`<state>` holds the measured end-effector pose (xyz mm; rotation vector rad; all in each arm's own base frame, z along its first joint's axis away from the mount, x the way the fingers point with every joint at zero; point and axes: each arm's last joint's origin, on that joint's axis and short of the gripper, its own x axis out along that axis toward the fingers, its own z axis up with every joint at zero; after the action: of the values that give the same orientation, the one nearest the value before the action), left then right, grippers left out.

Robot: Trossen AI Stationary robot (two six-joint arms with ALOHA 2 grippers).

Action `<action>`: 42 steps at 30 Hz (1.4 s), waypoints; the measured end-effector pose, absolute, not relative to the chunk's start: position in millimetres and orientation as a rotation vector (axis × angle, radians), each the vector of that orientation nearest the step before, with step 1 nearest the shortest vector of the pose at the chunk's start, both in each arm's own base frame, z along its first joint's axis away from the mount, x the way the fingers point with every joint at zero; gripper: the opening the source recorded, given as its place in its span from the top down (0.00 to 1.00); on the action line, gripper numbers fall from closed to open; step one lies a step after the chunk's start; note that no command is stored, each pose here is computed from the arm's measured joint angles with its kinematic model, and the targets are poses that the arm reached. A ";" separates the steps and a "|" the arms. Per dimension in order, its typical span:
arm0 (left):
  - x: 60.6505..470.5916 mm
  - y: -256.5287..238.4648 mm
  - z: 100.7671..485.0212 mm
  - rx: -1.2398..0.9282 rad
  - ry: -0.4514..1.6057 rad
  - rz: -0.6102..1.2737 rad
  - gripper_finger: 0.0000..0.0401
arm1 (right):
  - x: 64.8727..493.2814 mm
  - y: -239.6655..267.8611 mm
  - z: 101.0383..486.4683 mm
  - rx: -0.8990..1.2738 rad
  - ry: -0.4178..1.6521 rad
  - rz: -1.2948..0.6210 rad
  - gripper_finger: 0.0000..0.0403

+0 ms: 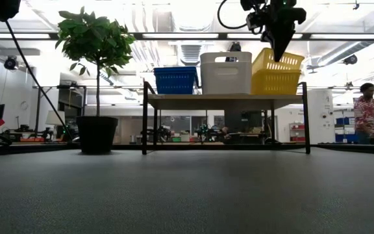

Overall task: Stack baskets on shelf by color
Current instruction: Stack the yellow bin on the other yellow bins on the shelf, then stack the white bin on the other white bins on the shelf

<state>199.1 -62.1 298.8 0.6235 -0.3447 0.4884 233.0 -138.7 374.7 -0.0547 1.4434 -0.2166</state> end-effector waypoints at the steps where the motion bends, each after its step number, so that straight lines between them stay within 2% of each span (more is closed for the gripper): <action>1: 199.2 -62.1 298.8 0.624 -0.345 0.488 0.70 | 233.1 -138.8 374.7 -0.056 1.442 -0.218 0.93; 11: 199.2 -62.1 298.8 0.624 -0.345 0.488 0.70 | 233.2 -138.9 374.8 -0.030 1.437 -0.246 0.74; 18: 199.3 -62.1 298.7 0.624 -0.344 0.488 0.69 | 229.9 -134.6 382.0 0.027 1.402 -0.256 0.69; 22: 199.3 -62.1 298.6 0.625 -0.344 0.488 0.70 | 225.7 -116.4 391.5 0.056 1.268 -0.197 0.73; 28: 200.0 -62.3 298.1 0.612 -0.345 0.484 0.70 | 225.0 -65.5 391.4 -0.066 0.951 -0.094 0.82; 35: 203.4 -63.8 295.6 0.540 -0.330 0.445 0.69 | 226.4 -13.0 353.2 -0.211 0.703 0.081 0.91; 42: 207.2 -65.5 285.6 0.360 -0.290 0.369 0.69 | 232.7 13.4 310.4 -0.351 0.537 0.198 0.97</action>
<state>207.2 -65.5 285.6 0.3602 -0.2901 0.3694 232.7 13.4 310.4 -0.3508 0.5372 0.1977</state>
